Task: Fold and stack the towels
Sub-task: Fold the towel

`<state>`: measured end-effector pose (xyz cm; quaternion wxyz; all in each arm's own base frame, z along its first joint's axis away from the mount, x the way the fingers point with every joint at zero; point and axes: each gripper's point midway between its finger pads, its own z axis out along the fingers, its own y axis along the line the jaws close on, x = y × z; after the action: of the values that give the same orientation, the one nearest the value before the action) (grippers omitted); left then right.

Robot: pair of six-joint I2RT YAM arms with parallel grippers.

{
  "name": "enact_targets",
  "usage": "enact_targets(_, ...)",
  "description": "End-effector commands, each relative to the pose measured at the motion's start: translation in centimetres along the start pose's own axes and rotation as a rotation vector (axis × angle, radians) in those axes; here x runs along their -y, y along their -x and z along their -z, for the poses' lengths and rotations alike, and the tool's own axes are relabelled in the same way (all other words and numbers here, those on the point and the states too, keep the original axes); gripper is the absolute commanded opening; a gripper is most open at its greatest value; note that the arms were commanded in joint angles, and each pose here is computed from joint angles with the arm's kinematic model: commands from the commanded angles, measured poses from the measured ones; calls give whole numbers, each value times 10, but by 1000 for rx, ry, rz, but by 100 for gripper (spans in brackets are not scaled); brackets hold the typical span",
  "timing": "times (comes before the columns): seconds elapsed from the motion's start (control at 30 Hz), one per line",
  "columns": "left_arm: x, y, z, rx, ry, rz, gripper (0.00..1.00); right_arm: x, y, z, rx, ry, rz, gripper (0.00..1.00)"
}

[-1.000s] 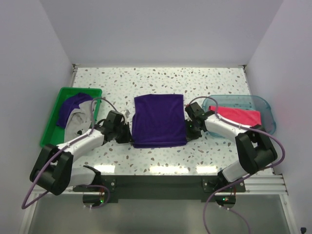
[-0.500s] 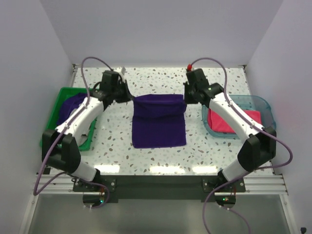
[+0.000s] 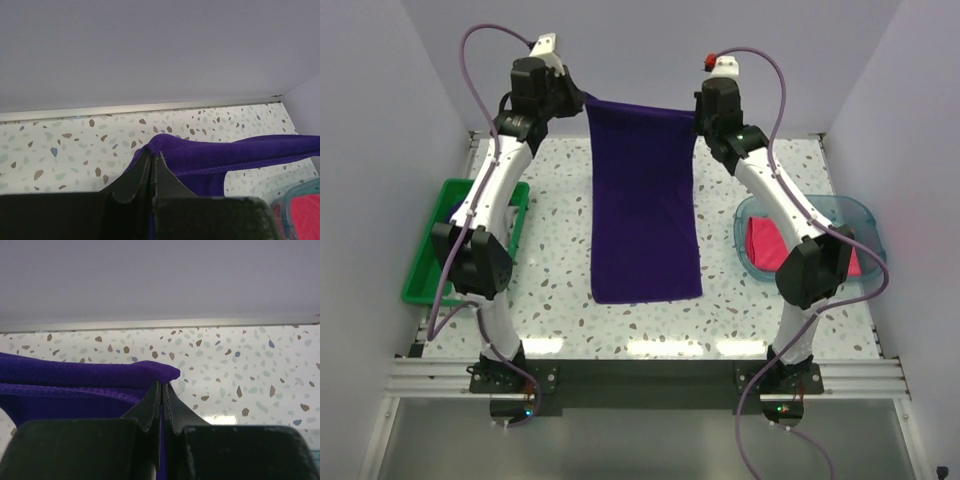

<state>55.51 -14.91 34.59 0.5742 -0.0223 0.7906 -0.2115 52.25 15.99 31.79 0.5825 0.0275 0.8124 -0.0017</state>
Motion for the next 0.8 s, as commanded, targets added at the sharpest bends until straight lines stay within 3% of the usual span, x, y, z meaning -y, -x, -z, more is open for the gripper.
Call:
enact_targets(0.0, -22, 31, -12, 108, 34, -72, 2, 26, 38, -12, 111, -104, 15, 0)
enact_targets(0.1, -32, 32, -21, 105, 39, -73, 2, 24, 34, -17, 94, -99, 43, 0)
enact_targets(0.33, -35, -17, -16, -49, 9, -30, 2, 27, 0, -8, -3, -62, 106, 0)
enact_targets(0.53, -43, -80, 22, -228, 42, 45, 3, 35, -42, 25, -153, -14, 145, 0)
enact_targets(0.77, -38, -121, 94, -331, 43, 62, 4, 43, -105, 80, -403, 69, 162, 0)
